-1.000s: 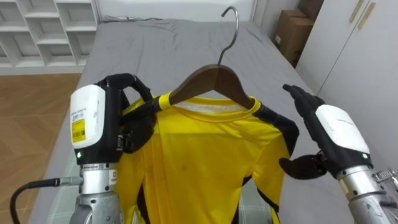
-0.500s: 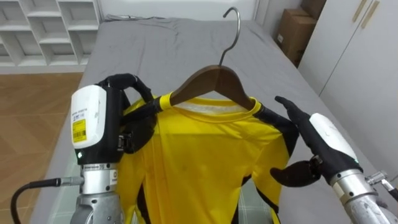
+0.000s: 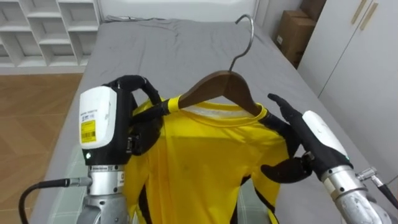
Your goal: Hang clothes
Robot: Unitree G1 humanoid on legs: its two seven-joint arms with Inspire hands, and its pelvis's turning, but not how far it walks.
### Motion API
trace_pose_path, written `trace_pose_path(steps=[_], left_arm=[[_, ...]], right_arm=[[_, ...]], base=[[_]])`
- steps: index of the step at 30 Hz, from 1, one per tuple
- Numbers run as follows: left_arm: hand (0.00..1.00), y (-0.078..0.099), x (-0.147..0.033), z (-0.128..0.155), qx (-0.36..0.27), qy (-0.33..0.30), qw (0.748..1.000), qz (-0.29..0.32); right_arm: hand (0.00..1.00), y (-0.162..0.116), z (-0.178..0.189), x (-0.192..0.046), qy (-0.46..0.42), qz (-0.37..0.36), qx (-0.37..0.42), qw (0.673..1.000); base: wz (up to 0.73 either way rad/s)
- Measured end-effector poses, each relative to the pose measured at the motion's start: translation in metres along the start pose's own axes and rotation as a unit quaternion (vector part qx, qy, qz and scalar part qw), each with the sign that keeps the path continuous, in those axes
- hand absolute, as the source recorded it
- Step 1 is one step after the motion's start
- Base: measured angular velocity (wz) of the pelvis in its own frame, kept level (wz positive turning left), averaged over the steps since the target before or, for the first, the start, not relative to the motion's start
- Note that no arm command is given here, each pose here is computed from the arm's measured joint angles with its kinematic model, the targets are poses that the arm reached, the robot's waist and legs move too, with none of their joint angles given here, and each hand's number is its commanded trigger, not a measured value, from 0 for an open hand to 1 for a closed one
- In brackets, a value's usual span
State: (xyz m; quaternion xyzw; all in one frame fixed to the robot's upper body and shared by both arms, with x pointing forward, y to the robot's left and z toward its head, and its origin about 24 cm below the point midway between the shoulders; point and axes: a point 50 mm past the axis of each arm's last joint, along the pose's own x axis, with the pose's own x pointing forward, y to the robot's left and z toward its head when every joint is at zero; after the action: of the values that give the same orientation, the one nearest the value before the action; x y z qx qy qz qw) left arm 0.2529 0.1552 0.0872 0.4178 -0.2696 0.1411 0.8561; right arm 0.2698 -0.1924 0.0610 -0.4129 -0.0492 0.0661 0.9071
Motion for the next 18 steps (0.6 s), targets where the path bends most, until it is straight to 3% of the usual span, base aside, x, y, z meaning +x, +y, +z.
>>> trace_pose_path(steps=[7,18], left_arm=[[1.0,-0.0044,-0.0008,0.0019,-0.004,-0.002,1.0,-0.028],[1.0,-0.0098,-0.0028,0.0083,-0.019,-0.011,0.999,-0.034]], right_arm=[[0.0,0.0054,0.0081,0.0043,-0.015,0.004,-0.011,1.0],[0.0,0.0063,0.0062,0.0065,-0.025,-0.076,-0.075,0.994]], base=[[0.05],[0.02]])
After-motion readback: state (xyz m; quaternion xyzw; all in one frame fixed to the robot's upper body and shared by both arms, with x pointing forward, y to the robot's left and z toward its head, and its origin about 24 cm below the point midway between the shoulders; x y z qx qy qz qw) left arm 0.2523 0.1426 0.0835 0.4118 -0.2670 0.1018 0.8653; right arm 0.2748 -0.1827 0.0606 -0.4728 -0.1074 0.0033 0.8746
